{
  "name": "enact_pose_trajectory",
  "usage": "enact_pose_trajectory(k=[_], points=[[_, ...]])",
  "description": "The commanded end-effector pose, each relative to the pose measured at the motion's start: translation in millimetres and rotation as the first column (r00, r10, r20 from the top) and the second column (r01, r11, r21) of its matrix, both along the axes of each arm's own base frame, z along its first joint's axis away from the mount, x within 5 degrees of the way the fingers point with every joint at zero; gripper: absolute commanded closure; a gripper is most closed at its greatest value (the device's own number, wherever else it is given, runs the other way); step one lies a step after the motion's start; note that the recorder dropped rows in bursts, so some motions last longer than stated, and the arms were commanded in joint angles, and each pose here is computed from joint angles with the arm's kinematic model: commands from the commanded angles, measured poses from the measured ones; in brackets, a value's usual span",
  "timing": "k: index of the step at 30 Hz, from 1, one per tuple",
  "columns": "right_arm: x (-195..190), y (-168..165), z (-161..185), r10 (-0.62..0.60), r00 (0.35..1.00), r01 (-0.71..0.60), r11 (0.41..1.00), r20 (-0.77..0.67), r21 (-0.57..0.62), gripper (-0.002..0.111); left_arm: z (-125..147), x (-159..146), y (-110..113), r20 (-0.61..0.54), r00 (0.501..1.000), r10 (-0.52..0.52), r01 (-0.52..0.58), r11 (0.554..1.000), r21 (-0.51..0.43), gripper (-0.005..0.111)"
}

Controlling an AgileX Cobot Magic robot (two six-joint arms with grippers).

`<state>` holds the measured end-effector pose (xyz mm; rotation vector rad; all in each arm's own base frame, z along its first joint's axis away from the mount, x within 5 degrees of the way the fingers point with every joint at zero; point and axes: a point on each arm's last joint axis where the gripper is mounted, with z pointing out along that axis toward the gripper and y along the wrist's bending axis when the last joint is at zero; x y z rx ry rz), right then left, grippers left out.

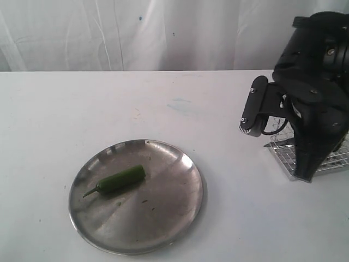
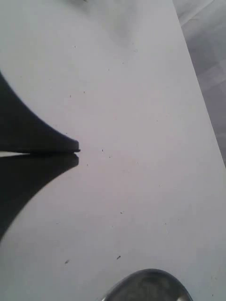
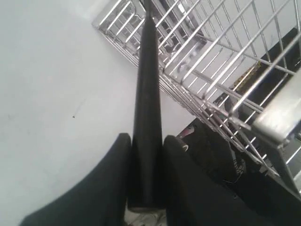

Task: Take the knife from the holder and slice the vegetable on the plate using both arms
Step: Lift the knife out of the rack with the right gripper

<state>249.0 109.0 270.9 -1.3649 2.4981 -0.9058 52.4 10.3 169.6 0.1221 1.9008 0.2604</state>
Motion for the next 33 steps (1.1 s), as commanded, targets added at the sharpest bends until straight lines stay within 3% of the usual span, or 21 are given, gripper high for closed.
enact_pose_trajectory(k=[1, 9, 15, 19, 22, 24, 28, 29, 31, 33], points=[[-0.5, -7.9, 11.7, -0.017, 0.998, 0.018, 1.0, 0.062, -0.01, 0.105, 0.6, 0.0, -0.3, 0.008, 1.0, -0.007, 0.007, 1.0, 0.005, 0.107], [-24.8, -18.5, 60.3, -0.146, 0.966, 0.097, 0.969, 0.212, 0.227, 0.105, 0.6, 0.0, -0.3, 0.008, 1.0, -0.007, 0.007, 1.0, 0.005, 0.107], [-51.0, -25.7, 80.4, -0.189, 0.959, 0.096, 0.916, 0.209, 0.39, 0.106, 0.6, 0.0, -0.3, 0.008, 1.0, -0.007, 0.007, 1.0, 0.005, 0.107], [-64.0, -34.0, 91.4, -0.321, 0.915, 0.164, 0.848, 0.243, 0.504, 0.108, 0.6, 0.0, -0.3, 0.008, 1.0, -0.007, 0.007, 1.0, 0.005, 0.107], [-66.4, -25.5, 96.1, -0.338, 0.892, 0.046, 0.729, 0.301, 0.683, 0.108, 0.6, 0.0, -0.3, 0.008, 1.0, -0.007, 0.007, 1.0, 0.005, 0.107], [-68.4, -15.0, 89.8, -0.343, 0.897, -0.012, 0.61, 0.278, 0.792, 0.108, 0.6, 0.0, -0.3, 0.008, 1.0, -0.007, 0.007, 1.0, 0.005, 0.107], [-71.6, 7.9, 61.5, -0.353, 0.93, 0.026, 0.35, 0.106, 0.937, 0.108, 0.6, 0.0, -0.3, 0.008, 1.0, -0.007, 0.007, 1.0, 0.005, 0.107], [-72.6, 13.3, 52.3, -0.359, 0.931, 0.039, 0.259, 0.059, 0.965, 0.108, 0.6, 0.0, -0.3, 0.008, 1.0, -0.007, 0.007, 1.0, 0.005, 0.107], [-73.2, 17.4, 40.6, -0.382, 0.924, 0.056, 0.15, 0.005, 0.987, 0.108, 0.6, 0.0, -0.3, 0.008, 1.0, -0.007, 0.007, 1.0, 0.005, 0.107], [-75.2, 17.4, 23.6, -0.411, 0.91, 0.089, 0.08, -0.049, 0.993, 0.108, 0.6, 0.0, -0.3, 0.008, 1.0, -0.007, 0.007, 1.0, 0.005, 0.107]])
